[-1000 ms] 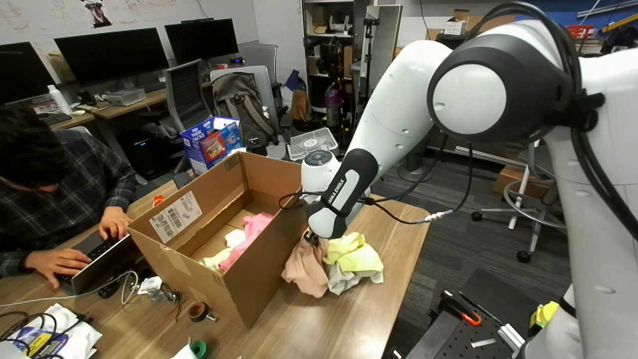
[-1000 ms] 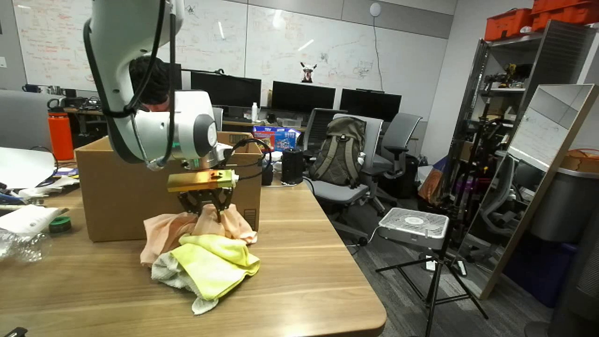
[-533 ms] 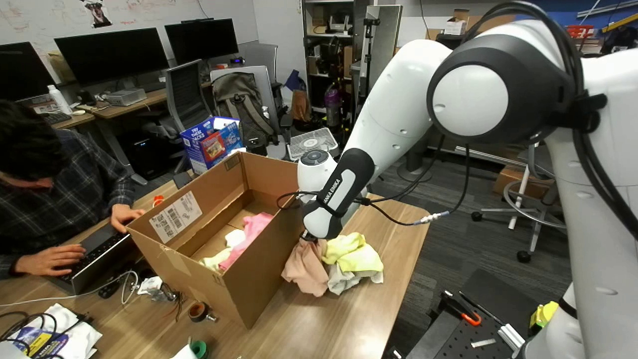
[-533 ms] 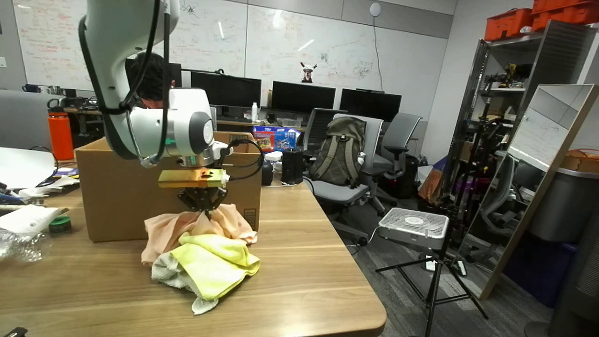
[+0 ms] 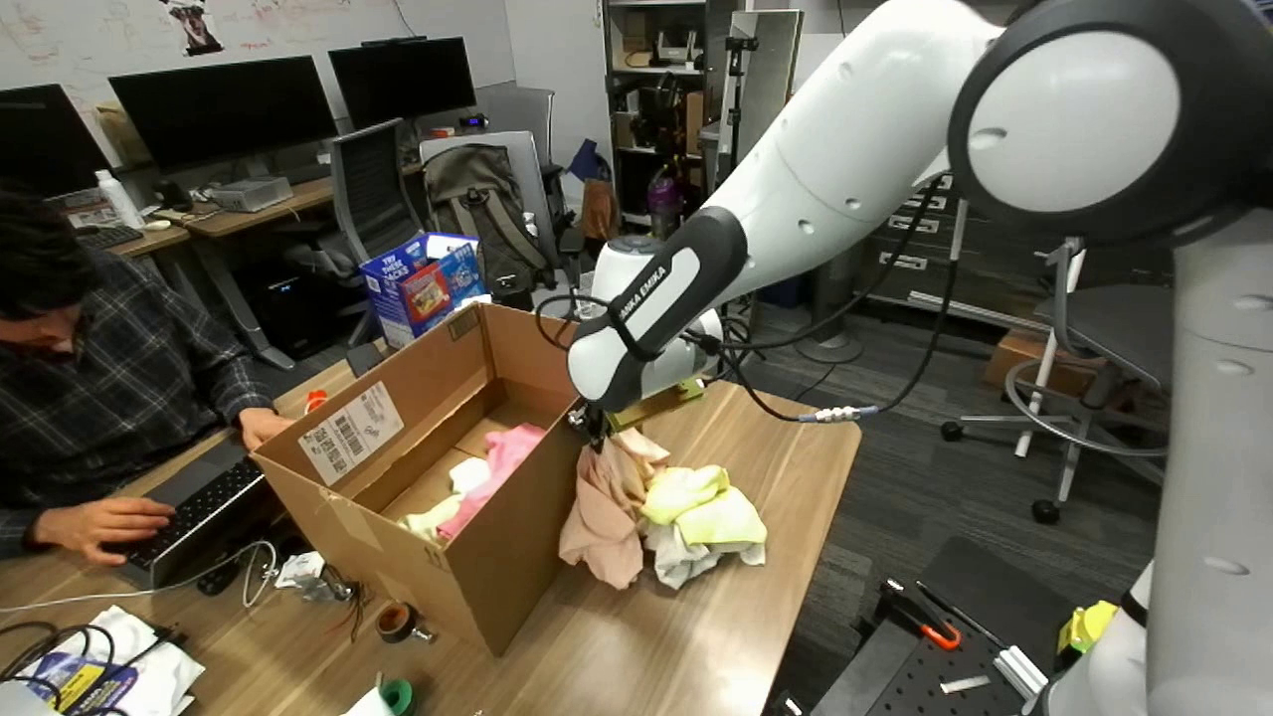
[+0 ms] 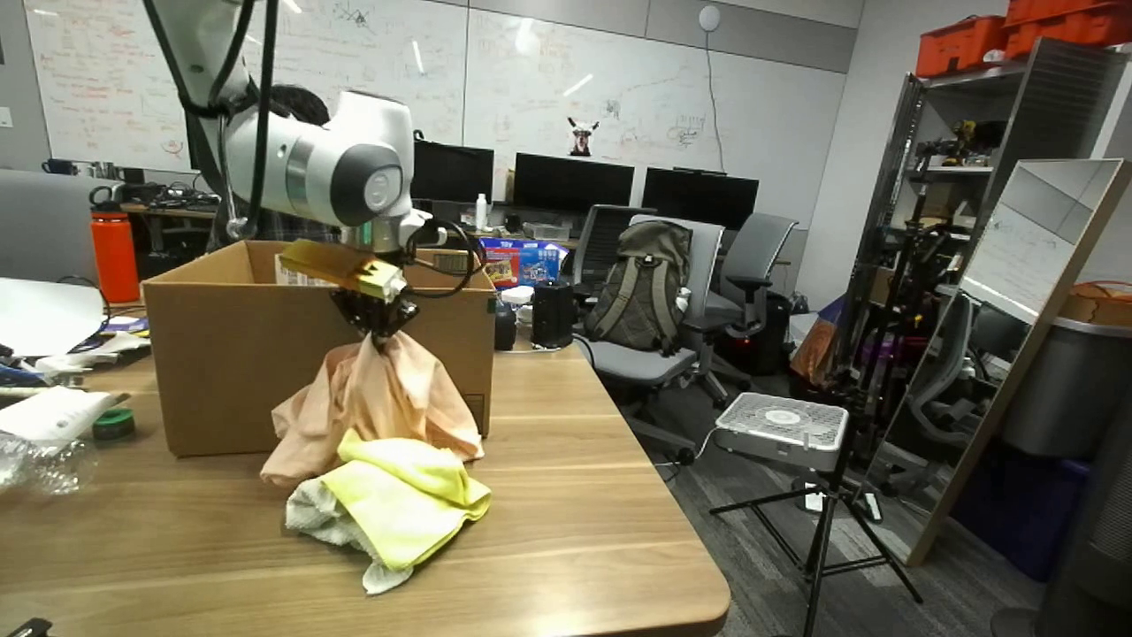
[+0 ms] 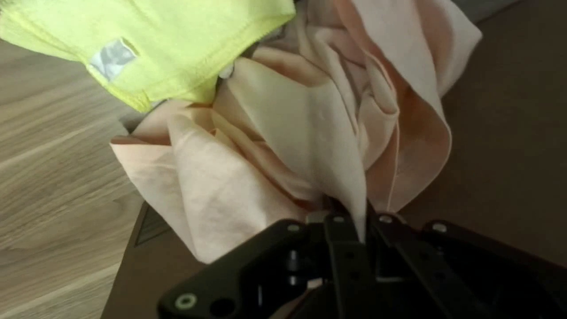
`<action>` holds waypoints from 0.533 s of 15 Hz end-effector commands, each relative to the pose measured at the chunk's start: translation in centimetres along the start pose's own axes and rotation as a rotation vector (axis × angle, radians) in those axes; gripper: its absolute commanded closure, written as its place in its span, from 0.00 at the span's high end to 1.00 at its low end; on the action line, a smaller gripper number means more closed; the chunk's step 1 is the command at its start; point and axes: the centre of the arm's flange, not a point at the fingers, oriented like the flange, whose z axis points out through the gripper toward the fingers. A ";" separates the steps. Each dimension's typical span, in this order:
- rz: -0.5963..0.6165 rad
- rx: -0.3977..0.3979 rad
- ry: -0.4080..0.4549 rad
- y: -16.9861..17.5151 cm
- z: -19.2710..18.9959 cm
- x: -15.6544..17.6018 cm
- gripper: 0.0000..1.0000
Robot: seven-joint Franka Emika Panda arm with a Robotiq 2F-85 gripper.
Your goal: Put the shirts and towels in the box
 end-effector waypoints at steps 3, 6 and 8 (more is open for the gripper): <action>0.156 0.133 0.107 0.0 -9.5 0.1 0.01; 0.188 0.196 0.143 -1.1 -12.9 -0.7 0.01; 0.188 0.238 0.150 -2.4 -15.0 -1.7 0.01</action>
